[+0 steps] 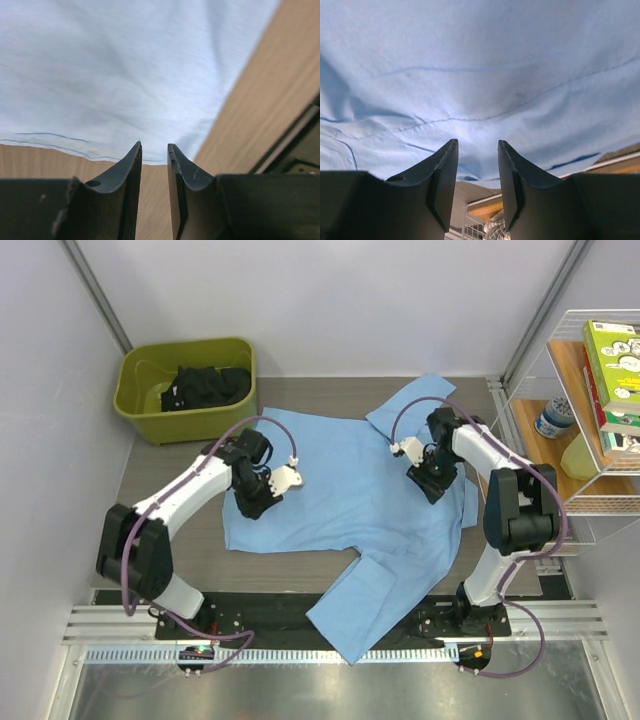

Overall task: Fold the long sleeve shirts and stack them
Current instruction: Flatten the shirt out

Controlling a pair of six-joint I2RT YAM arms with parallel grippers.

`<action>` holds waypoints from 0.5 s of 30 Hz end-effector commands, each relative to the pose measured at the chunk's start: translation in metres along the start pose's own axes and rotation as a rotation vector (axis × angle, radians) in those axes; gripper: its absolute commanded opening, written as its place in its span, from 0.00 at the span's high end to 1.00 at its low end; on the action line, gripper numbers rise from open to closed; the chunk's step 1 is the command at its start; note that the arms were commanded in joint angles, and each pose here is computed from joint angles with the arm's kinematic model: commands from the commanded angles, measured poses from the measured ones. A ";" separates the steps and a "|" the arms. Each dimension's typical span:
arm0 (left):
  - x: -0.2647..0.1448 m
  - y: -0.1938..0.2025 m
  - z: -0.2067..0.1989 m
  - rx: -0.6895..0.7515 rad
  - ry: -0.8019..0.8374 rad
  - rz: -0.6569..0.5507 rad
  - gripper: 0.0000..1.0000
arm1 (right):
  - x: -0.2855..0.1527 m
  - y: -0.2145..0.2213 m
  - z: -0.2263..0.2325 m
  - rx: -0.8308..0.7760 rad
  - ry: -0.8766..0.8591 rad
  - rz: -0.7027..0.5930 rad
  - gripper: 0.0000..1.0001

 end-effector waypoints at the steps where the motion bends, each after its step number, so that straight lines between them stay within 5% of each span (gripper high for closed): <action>1: 0.023 -0.009 0.037 -0.083 -0.086 0.052 0.71 | 0.014 -0.012 0.001 0.056 -0.084 -0.005 0.57; 6: 0.054 0.013 0.052 -0.124 -0.090 0.162 0.72 | 0.029 -0.018 -0.009 0.072 -0.085 0.007 0.57; 15: 0.048 0.086 -0.016 -0.090 0.125 0.320 0.74 | 0.052 -0.007 0.047 -0.099 -0.196 0.100 0.57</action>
Point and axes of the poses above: each gripper's point midway between its finger pads, its own x axis out along the fingers, its own z axis along the line the jaws close on, y = z × x, the point moved 4 cm from there along -x, back along the fingers, and after that the axes turned 10 degrees about -x, right-handed, at the moved point
